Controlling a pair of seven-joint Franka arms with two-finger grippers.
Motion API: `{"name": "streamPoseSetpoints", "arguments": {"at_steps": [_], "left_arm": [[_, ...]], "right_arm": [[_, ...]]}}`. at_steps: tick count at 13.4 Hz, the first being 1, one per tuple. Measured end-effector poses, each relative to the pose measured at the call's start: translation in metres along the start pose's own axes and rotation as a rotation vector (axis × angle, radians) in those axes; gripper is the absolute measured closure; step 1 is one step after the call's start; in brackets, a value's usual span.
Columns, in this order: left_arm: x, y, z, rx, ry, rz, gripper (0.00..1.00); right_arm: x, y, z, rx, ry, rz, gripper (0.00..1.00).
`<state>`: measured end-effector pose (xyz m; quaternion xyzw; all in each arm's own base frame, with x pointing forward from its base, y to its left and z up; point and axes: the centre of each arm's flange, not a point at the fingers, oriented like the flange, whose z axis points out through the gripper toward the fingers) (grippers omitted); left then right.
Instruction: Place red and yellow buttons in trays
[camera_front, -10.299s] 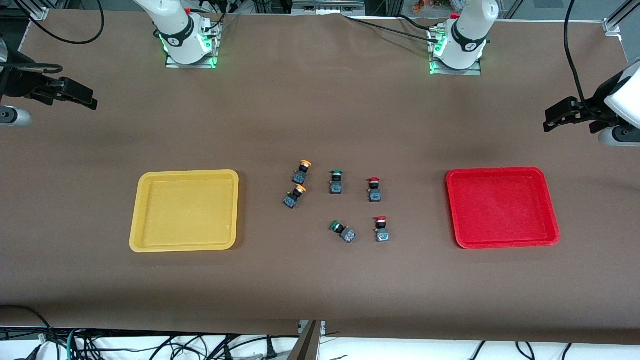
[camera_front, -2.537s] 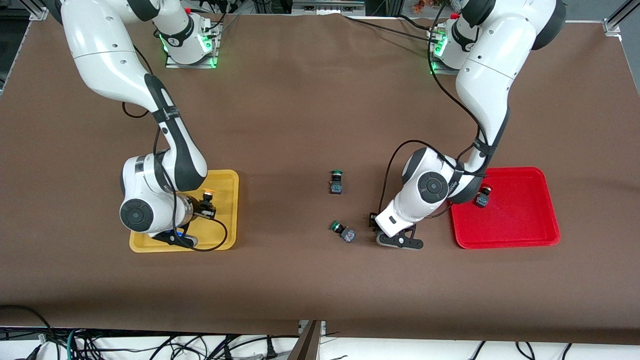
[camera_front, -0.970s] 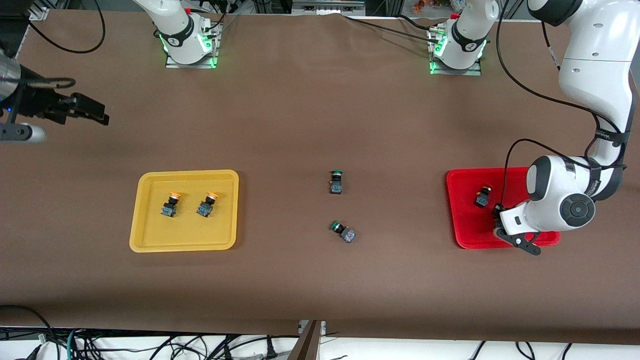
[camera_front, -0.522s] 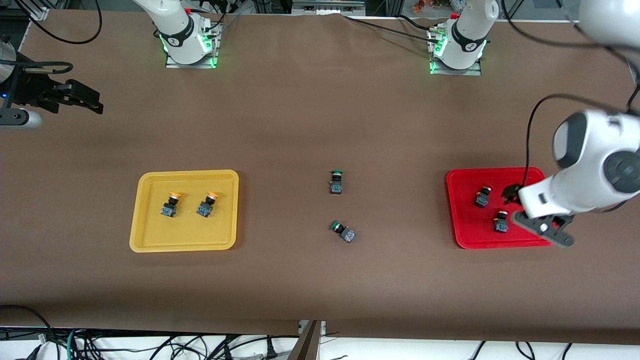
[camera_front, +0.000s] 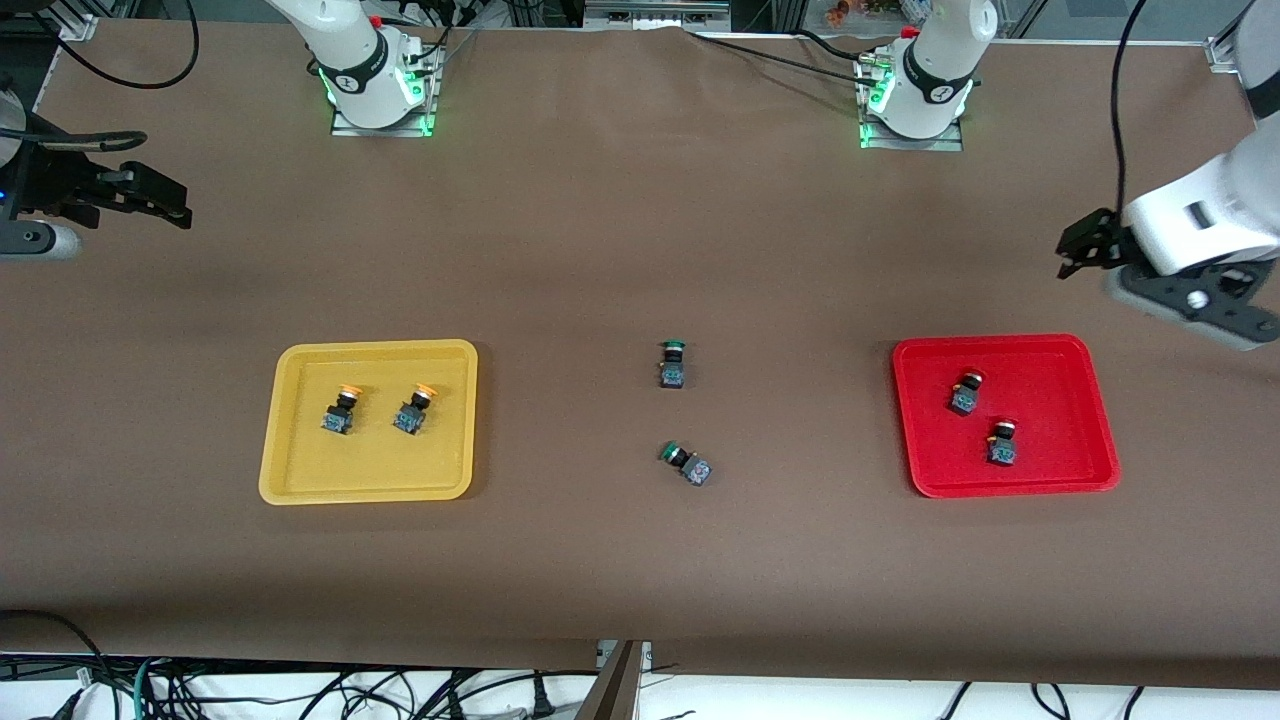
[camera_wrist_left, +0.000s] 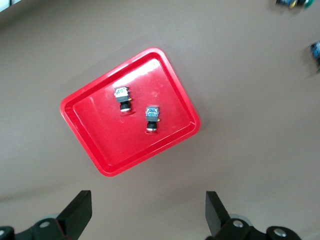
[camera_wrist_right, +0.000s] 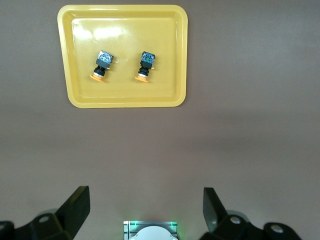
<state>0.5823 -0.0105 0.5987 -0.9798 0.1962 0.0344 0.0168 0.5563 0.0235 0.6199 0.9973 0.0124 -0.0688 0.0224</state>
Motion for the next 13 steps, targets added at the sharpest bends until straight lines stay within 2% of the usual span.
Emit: {"name": "streamPoseSetpoints", "arguments": {"at_steps": [3,5,13], "left_arm": [[-0.043,-0.024,-0.011,-0.002,0.120,-0.182,0.00],[-0.053,-0.022,-0.005,-0.003,0.123,-0.202,0.00],[-0.051,-0.014,0.001,-0.008,0.094,-0.154,0.00]], "right_arm": [[0.000,-0.001,0.000,0.005,-0.001,-0.001,0.00],[0.000,0.002,0.000,0.005,-0.001,0.003,0.00],[0.000,0.005,0.001,0.006,-0.001,0.009,0.00]]}}
